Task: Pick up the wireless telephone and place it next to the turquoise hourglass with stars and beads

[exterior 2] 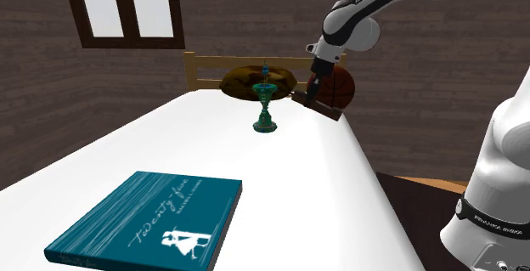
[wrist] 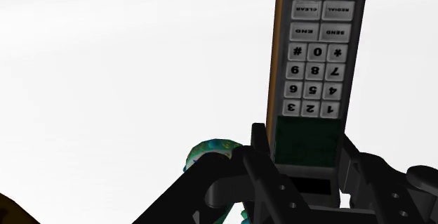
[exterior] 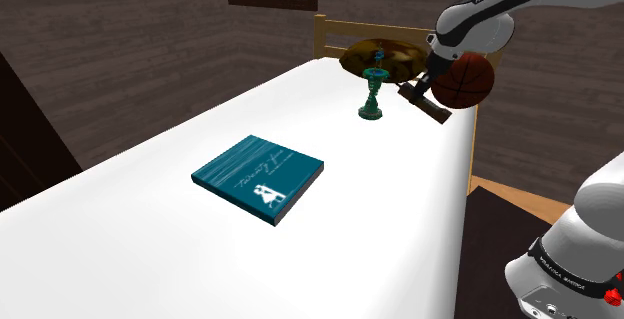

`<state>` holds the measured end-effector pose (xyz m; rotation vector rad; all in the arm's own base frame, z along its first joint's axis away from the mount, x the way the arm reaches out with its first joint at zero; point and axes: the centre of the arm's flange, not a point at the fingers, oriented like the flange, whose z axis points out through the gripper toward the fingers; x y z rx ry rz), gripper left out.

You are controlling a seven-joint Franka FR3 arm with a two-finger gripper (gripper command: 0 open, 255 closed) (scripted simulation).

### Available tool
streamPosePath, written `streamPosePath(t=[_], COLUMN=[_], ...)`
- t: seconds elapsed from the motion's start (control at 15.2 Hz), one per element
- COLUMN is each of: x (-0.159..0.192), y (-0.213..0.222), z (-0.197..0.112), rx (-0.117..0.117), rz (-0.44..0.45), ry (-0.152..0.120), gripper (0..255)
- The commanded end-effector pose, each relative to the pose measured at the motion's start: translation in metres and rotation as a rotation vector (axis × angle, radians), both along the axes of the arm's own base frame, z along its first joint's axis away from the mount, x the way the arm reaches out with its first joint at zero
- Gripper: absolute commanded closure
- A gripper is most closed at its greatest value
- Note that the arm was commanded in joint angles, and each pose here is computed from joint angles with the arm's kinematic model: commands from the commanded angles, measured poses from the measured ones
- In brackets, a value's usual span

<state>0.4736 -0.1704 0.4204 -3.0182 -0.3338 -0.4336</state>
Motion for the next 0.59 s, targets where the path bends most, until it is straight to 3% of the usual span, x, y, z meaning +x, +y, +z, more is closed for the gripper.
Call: streamPosePath(t=[0.0,0.53], x=[0.001,0.001], y=[0.0,0.0], z=[-0.01,-0.052], rx=[0.0,0.0], rz=[0.0,0.0], ry=[-0.001,-0.001], gripper=[255,255])
